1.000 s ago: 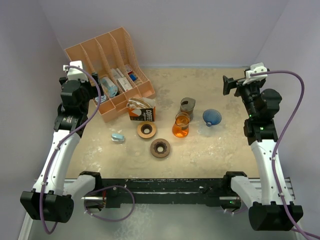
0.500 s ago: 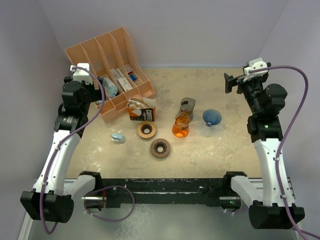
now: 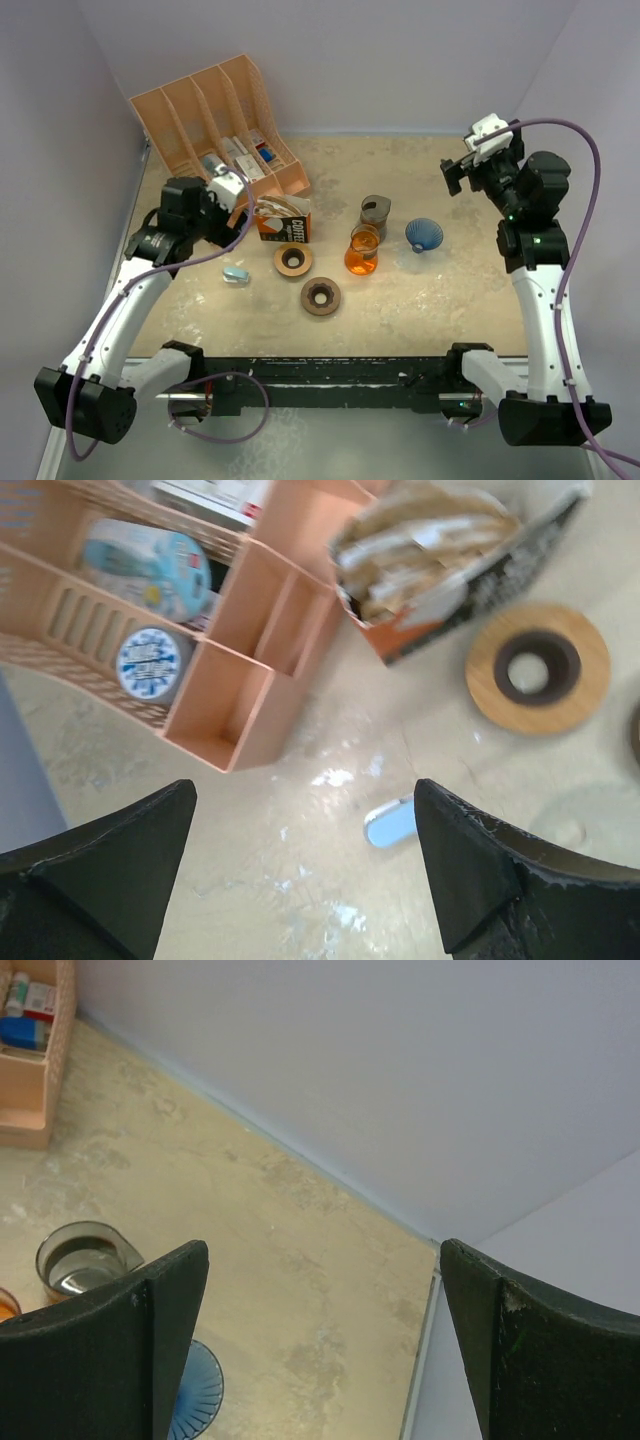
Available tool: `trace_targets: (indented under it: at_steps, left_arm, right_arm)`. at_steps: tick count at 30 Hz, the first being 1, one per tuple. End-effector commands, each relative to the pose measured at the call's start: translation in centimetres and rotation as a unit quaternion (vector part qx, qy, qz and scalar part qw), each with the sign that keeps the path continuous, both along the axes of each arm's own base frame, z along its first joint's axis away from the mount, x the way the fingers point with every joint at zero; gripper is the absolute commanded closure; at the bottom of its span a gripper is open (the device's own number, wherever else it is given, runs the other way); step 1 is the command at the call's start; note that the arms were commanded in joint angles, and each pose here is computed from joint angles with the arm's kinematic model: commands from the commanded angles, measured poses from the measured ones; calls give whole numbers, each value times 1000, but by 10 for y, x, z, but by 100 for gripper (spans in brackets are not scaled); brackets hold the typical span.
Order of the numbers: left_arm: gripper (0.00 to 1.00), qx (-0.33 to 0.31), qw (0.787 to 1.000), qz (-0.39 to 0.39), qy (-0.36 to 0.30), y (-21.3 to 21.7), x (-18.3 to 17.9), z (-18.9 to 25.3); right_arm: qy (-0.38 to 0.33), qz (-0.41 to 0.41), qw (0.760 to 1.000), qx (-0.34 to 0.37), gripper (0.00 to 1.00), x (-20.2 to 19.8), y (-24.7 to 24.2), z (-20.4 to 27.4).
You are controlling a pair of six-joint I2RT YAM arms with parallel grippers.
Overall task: Place the coffee filter in the dripper
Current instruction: Move the coffee server to the center of the board.
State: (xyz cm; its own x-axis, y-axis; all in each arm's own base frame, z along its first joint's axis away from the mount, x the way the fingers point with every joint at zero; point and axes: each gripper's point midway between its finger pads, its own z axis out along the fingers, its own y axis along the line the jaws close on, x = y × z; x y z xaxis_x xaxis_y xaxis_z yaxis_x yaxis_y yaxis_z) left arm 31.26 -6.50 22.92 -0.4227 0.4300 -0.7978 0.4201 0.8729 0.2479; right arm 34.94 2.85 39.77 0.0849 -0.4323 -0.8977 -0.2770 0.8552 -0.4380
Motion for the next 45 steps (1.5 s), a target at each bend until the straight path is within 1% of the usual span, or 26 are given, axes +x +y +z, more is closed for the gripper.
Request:
trace_targets:
  at_steps: [1, 6, 10, 13, 20, 24, 30, 35, 40, 45]
  left_arm:
    - [15, 69, 991, -97, 57, -16, -28, -33]
    - [23, 68, 979, -165, 103, -36, -45, -51]
    - [29, 76, 968, -205, 127, -49, -54, -63]
    - [34, 74, 964, -223, 123, -59, -51, -64]
    - [39, 52, 959, -257, 106, -78, -44, -63]
    - [42, 46, 959, -262, 95, -82, -41, -62]
    - [42, 43, 965, -250, 69, -81, -37, -54]
    - [42, 41, 970, -232, 62, -78, -34, -53]
    - [42, 46, 974, -215, 51, -72, -32, -50]
    - [42, 49, 976, -204, 52, -66, -31, -49]
  right_arm:
    - [-12, 59, 998, -30, 0, -6, 19, 10]
    - [17, 104, 994, -36, 0, -6, 35, -18]
    - [36, 119, 992, -32, 0, -6, 41, -39]
    - [49, 135, 989, -27, 0, -7, 47, -54]
    - [64, 185, 981, -17, 0, -6, 70, -80]
    - [69, 209, 975, -9, 1, 1, 88, -90]
    - [90, 241, 966, -9, 6, 8, 116, -109]
    - [93, 249, 964, -12, 10, 5, 126, -120]
    - [107, 258, 960, -24, 16, 2, 139, -135]
    - [126, 259, 957, -29, 26, 2, 147, -149]
